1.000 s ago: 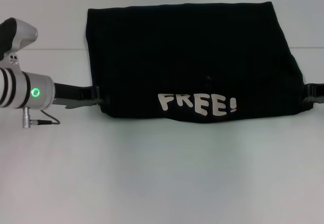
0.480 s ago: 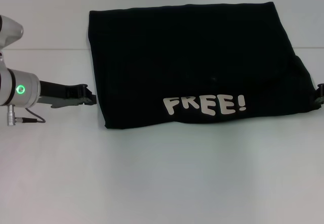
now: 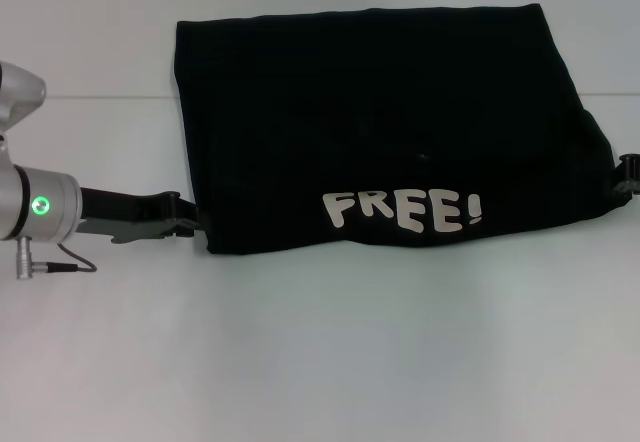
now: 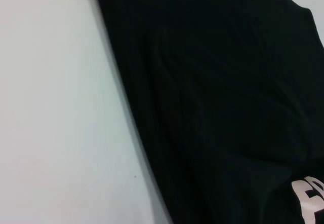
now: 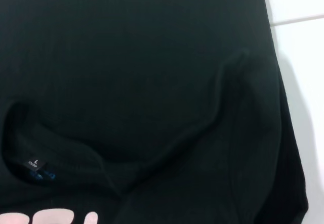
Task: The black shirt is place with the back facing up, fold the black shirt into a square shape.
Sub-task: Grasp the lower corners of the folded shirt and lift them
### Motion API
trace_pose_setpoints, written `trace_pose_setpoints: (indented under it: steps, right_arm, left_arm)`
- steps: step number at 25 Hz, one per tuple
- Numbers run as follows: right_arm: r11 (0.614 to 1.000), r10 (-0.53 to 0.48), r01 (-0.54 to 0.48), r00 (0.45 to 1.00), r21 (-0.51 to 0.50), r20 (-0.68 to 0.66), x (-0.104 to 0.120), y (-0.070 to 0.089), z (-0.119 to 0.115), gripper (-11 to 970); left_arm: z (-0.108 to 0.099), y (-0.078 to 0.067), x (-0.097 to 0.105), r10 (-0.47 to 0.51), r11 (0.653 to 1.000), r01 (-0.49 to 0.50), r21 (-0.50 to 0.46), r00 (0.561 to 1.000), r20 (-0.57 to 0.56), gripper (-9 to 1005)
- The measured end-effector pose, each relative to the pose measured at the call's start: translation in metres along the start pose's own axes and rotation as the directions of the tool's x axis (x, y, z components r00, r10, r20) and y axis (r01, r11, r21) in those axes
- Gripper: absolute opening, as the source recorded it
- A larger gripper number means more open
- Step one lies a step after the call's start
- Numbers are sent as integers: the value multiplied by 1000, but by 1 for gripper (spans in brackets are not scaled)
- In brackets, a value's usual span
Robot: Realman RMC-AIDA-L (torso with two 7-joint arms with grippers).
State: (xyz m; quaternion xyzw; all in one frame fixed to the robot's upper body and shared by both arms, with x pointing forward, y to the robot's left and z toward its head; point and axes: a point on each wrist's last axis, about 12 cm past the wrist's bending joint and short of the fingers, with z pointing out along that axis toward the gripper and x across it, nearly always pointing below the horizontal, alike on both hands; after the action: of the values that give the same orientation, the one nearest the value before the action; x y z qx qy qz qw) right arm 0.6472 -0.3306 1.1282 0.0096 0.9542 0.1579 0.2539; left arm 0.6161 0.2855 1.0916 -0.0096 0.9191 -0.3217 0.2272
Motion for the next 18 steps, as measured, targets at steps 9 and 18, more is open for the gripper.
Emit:
trace_pose_setpoints:
  steps: [9, 18]
  right_arm:
    - [1000, 13, -13, 1000, -9, -4, -1, -2, -3, 60]
    - [1000, 21, -21, 1000, -12, 1, -2, -2, -4, 60]
  left_arm:
    - [13, -3, 5, 2, 1000, -2, -10, 1000, 27, 431]
    - [30, -19, 6, 28, 1000, -28, 12, 1000, 8, 484]
